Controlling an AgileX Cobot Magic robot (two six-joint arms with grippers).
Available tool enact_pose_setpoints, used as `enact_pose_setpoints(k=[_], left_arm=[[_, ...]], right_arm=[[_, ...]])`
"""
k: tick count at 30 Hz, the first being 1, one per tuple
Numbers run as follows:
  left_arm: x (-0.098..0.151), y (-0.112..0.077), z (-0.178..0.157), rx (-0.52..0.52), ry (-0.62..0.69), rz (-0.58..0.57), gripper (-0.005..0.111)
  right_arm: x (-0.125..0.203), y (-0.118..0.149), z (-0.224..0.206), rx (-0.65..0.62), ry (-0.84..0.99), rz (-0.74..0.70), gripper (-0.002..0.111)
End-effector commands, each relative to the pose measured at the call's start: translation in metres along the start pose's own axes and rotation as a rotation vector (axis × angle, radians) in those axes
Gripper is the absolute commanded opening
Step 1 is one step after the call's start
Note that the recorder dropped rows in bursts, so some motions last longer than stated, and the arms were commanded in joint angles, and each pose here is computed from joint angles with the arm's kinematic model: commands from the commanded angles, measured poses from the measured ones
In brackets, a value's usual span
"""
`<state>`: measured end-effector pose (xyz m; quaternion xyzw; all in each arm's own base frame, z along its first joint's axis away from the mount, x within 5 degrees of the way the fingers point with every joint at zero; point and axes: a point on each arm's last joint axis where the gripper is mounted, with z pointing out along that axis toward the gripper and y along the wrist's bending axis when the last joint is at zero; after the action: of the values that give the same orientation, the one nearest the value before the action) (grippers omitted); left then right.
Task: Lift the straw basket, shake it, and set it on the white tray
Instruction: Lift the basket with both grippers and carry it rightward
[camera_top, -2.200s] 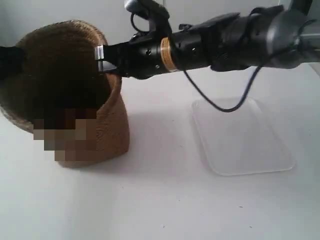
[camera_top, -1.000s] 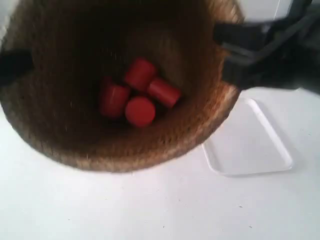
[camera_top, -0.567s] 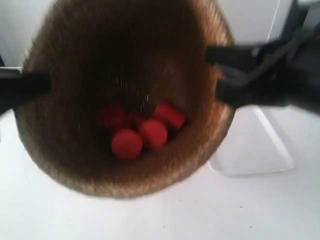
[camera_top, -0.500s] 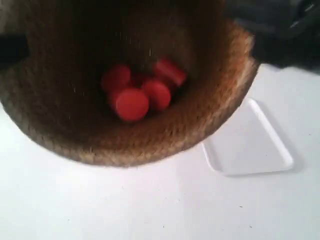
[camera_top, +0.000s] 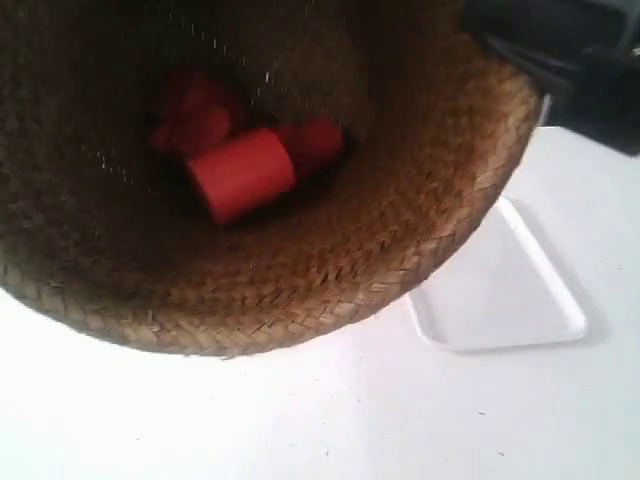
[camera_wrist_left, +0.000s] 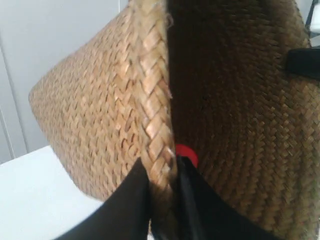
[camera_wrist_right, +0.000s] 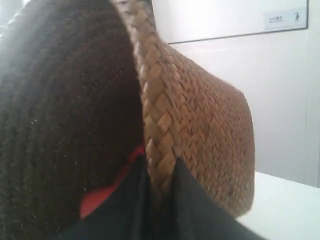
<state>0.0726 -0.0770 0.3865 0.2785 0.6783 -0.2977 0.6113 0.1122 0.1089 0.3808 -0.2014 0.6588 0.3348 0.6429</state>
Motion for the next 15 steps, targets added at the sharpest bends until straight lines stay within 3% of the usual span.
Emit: enact_pose_setpoints(k=[1, 3, 7, 9, 11, 15], left_arm=[[0.052, 0.009, 0.021, -0.035, 0.185, -0.055, 0.000], [0.053, 0.012, 0.026, -0.061, 0.164, -0.074, 0.000], [0.006, 0.002, 0.012, 0.001, 0.128, -0.018, 0.000], [-0.004, -0.002, 0.004, 0.019, 0.133, 0.007, 0.000], [0.008, 0.001, 0.006, 0.002, 0.176, -0.005, 0.000], [0.055, 0.014, 0.024, -0.095, 0.261, -0.080, 0.000]], right_arm=[[0.073, -0.026, 0.014, 0.175, 0.223, -0.022, 0.000], [0.076, -0.028, 0.016, 0.187, 0.236, -0.022, 0.000], [0.014, 0.000, 0.006, -0.024, 0.063, -0.005, 0.000], [-0.003, 0.006, -0.003, -0.059, 0.000, -0.007, 0.000], [0.011, 0.002, -0.004, -0.035, 0.035, 0.006, 0.000], [0.073, -0.025, 0.010, 0.160, 0.217, 0.021, 0.000]])
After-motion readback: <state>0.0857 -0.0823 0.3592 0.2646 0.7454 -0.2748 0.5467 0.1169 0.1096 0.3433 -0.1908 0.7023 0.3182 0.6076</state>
